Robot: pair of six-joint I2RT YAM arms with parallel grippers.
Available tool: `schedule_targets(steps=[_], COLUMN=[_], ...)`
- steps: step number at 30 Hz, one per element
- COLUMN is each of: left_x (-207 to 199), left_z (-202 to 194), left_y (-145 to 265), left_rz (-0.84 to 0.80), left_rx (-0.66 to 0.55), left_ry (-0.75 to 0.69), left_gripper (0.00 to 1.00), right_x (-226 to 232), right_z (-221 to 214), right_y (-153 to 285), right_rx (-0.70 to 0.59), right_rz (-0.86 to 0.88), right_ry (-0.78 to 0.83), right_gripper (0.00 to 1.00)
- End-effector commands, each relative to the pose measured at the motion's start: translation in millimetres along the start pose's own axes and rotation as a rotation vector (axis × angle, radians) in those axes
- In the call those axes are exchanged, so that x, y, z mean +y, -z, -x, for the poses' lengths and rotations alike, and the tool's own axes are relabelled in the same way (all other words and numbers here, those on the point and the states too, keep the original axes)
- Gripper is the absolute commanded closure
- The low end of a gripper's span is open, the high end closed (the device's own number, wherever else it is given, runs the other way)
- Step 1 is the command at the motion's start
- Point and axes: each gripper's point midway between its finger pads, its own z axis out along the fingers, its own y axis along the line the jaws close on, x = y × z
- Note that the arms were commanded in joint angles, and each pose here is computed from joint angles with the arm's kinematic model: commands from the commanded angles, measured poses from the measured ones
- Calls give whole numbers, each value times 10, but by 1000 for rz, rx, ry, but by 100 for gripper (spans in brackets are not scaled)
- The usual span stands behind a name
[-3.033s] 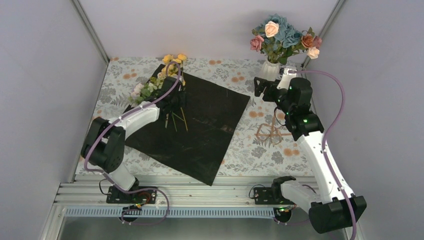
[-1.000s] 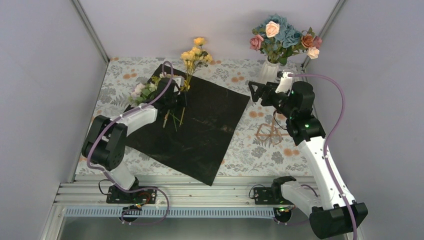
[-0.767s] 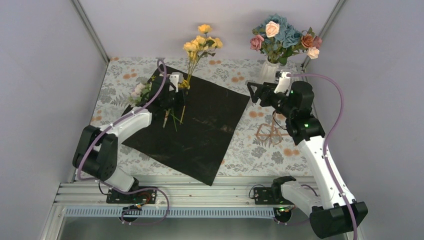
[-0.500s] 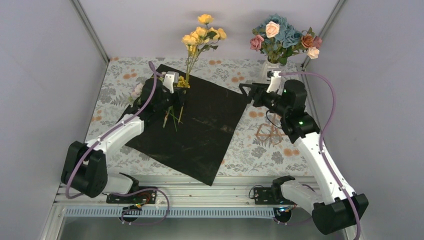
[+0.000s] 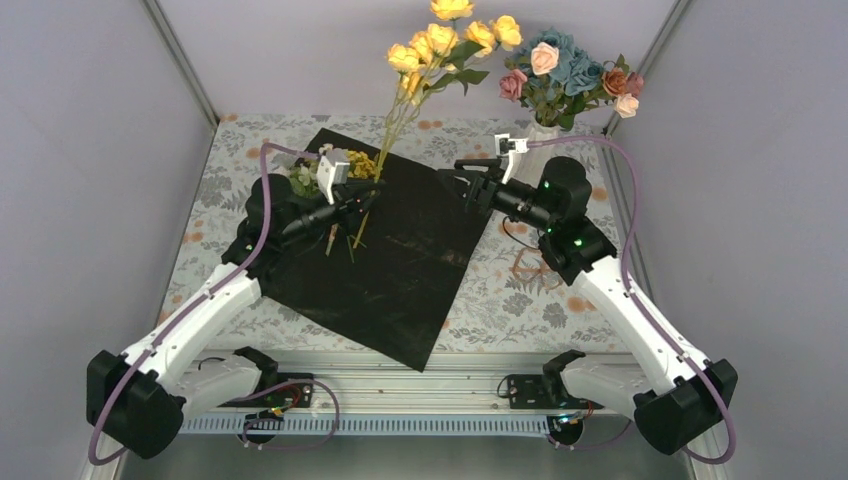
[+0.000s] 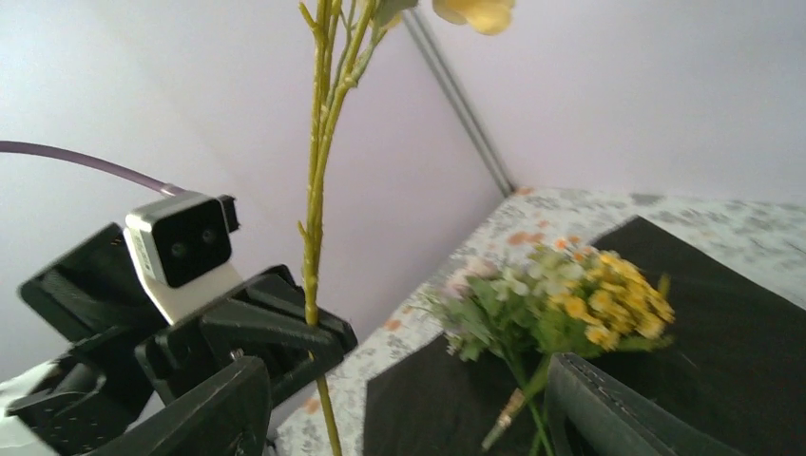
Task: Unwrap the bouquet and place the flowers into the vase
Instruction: Pick up the fake flower from the wrapping paper.
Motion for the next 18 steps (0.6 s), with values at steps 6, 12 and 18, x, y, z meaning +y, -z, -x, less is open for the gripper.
schedule_targets(steps=[6,12,18], left_x=[-678,-1059,-1438], left_z=[312,396,444], left_y=[186,303,381], left_rz=[-251,-423,-543], left_rx=[-57,-47,-15], left_ry=[-130,-124,-147], left_gripper=[98,98,98], right_x=[1006,1382,1564], right_z=[288,383,386], right_y=[43,251,296], right_rx=[-87,-174,-188], right_rz=[385,495,549], right_ry=[210,313,366], right_gripper=[20,15,18])
